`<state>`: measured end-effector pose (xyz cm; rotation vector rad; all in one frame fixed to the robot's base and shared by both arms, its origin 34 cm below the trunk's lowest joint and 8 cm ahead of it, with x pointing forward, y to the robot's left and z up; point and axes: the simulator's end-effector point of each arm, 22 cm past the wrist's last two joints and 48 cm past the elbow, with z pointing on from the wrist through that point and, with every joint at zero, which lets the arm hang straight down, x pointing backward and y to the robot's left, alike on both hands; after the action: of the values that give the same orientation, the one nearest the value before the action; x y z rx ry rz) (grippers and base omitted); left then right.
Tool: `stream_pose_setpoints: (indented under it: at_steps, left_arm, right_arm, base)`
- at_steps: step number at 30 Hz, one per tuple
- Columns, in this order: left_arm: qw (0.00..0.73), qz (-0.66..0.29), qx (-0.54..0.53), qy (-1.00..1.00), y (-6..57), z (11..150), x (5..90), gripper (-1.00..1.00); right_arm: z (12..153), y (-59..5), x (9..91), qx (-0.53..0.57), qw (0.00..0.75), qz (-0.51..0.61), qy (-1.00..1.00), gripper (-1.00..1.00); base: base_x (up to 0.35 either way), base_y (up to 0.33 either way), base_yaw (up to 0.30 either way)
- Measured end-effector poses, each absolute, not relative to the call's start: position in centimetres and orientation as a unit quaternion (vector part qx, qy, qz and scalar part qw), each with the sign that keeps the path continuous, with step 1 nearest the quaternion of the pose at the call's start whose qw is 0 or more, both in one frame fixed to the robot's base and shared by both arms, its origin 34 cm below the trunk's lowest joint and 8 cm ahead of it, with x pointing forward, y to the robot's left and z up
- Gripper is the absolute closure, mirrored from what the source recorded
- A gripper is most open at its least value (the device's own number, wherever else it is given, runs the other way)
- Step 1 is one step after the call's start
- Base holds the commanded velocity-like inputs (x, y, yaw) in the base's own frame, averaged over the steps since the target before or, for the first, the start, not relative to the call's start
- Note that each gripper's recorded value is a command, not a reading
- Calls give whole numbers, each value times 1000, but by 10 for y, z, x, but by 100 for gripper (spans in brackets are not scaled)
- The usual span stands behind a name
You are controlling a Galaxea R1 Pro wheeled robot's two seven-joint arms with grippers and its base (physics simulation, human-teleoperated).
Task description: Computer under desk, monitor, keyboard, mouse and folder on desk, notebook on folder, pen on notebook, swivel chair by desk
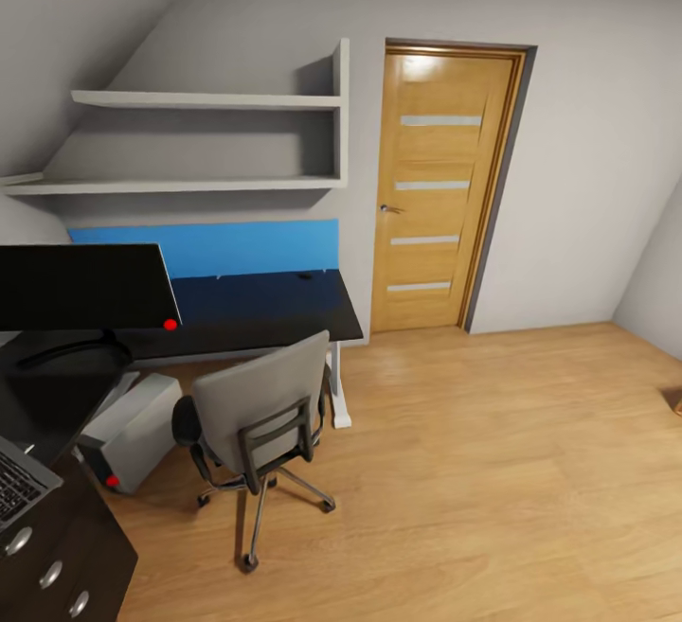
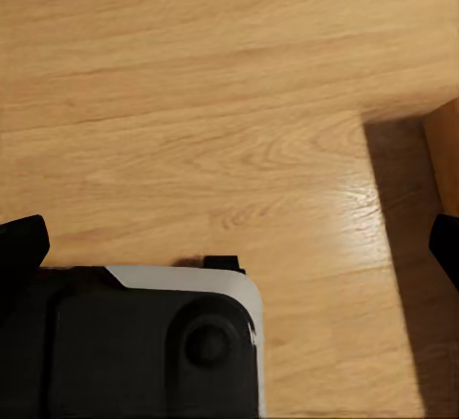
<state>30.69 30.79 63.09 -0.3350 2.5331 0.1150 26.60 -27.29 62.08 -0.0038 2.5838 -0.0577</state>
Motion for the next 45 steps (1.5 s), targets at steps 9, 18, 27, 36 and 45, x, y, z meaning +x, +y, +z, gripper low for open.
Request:
stream_pose_setpoints:
  at_steps: [9, 18, 27, 36, 45]
  left_arm:
    - [288, 43, -125, 948, 308, 631, 307, -100]
    - [288, 43, -125, 949, 308, 631, 307, -100]
    - [288, 44, -125, 948, 309, 631, 307, -100]
    - [287, 43, -125, 949, 308, 631, 307, -100]
    - [288, 44, -125, 949, 309, 631, 307, -100]
  right_arm:
    - [607, -275, 206, -1, 210, -23, 977, -100]
    - [607, -273, 203, -1, 207, -22, 978, -100]
    - [606, -273, 201, -1, 205, -22, 978, -100]
    - [606, -274, 201, -1, 205, -22, 979, -100]
    - [606, -274, 202, -1, 206, -22, 978, -100]
  base:
    - [321, 0, 0]
    - [201, 0, 0]
    - [145, 0, 0]
    - [67, 0, 0]
    - [2, 0, 0]
